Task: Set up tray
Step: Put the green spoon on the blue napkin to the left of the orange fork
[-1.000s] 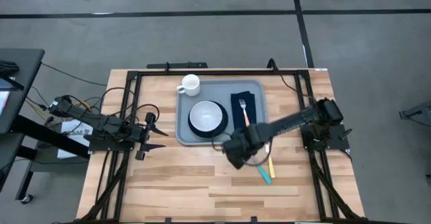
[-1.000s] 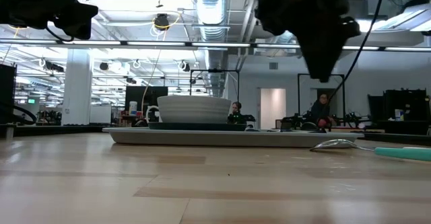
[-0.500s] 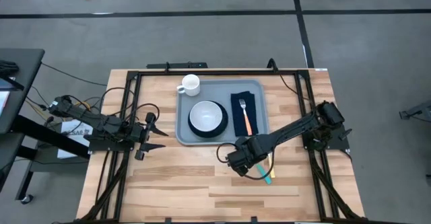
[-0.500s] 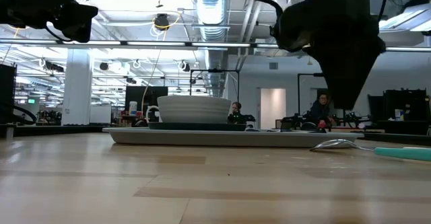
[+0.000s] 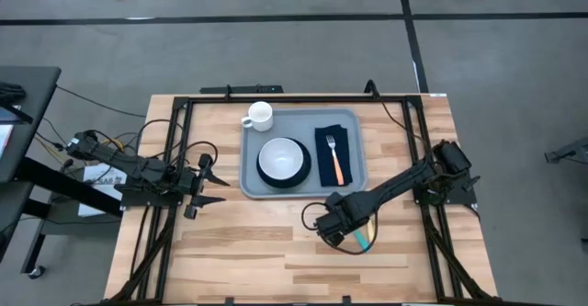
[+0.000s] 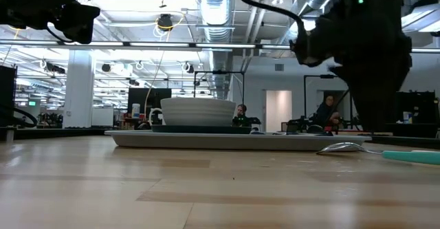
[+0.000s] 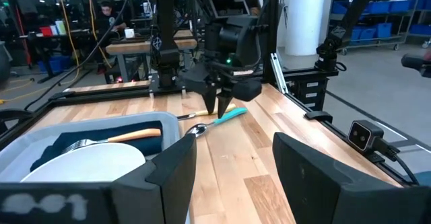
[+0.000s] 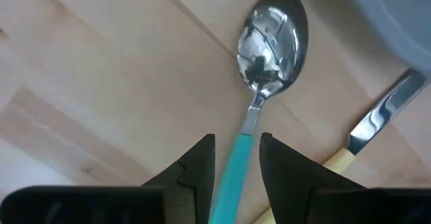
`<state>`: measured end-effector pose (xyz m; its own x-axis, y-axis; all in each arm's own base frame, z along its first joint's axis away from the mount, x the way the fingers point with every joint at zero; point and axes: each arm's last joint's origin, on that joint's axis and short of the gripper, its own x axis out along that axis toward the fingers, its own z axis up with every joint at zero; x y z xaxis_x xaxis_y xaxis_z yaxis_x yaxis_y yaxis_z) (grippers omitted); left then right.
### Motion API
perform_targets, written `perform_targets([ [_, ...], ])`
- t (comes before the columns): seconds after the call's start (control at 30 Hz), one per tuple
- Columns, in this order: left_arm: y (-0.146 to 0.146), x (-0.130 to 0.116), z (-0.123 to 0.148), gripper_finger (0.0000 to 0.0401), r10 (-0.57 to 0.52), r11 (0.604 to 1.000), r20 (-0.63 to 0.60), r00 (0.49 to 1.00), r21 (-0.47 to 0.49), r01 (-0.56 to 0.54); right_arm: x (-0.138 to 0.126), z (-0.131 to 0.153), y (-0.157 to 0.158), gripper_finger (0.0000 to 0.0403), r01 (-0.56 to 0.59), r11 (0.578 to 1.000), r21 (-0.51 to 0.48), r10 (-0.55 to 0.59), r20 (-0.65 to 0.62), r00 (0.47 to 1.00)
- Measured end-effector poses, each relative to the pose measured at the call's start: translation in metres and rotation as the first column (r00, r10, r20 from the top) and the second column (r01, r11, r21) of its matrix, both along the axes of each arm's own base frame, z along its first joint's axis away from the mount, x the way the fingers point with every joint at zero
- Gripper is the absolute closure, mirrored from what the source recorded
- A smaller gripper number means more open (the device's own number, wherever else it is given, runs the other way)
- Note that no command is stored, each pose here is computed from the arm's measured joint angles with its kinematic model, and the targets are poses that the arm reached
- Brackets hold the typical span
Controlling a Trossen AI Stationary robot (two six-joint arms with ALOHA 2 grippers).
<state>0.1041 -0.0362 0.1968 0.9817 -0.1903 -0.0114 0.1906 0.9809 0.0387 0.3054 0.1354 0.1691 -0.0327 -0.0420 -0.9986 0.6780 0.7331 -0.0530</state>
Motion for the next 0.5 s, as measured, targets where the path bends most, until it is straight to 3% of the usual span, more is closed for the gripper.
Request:
perform_targets([
  [0.5, 0.0, 0.0, 0.0, 0.0214, 0.0, 1.0, -0.001, 1.0, -0.006, 0.0, -0.006, -0.02, -0.007, 0.0294, -0.011, 1.0, 0.0, 0.011, 0.004, 1.0],
])
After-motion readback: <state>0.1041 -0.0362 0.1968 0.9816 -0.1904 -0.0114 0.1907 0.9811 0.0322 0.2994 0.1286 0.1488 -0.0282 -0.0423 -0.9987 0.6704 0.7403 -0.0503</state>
